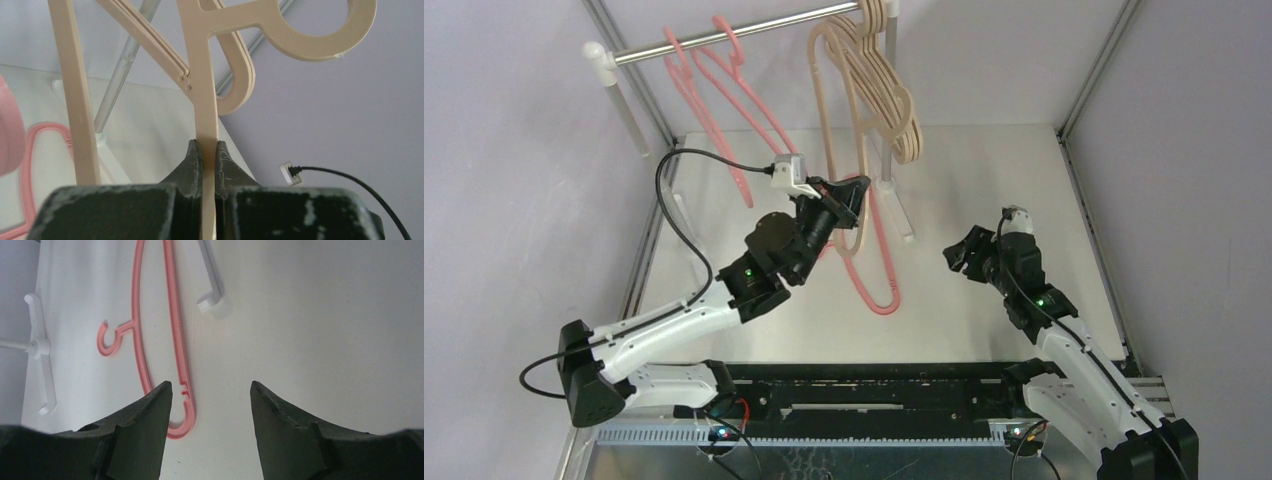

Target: Organize the hangers

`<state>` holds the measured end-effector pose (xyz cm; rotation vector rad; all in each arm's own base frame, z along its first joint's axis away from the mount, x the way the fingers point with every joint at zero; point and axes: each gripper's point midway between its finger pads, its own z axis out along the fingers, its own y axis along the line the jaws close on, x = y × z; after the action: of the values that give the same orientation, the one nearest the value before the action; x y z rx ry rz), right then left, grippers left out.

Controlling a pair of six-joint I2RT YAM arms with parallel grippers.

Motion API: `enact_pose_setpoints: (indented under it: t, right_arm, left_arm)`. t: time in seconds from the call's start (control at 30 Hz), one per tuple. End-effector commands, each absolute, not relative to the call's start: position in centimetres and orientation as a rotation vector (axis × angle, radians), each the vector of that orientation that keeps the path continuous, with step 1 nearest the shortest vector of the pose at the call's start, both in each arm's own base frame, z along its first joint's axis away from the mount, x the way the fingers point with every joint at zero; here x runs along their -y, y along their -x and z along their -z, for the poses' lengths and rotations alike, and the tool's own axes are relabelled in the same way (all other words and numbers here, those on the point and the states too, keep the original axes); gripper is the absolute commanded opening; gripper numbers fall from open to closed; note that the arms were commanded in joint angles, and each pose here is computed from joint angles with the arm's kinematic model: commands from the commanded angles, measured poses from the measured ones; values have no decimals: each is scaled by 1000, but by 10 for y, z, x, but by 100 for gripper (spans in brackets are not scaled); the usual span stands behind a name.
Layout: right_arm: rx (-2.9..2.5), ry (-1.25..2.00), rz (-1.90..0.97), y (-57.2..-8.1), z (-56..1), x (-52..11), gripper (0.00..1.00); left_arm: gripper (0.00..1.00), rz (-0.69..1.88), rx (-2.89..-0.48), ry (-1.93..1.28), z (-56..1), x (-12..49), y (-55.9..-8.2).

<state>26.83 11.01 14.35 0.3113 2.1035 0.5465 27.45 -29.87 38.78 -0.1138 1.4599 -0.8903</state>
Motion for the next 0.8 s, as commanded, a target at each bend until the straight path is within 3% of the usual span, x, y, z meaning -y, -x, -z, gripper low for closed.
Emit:
enact_pose_setpoints:
  t: [0.0, 0.47, 0.77]
  right_arm:
    - [-2049, -283, -576, -271, -161, -110, 67]
    - [-2025, -270, -607, -264, -174, -102, 67]
    - [-2029, -264, -604, -259, -173, -102, 67]
  left_arm:
    - [0, 945, -1356, 219, -436, 297, -284]
    - [0, 958, -1331, 316, -494, 323, -319]
    - [0, 932, -1345, 380, -477, 316, -324]
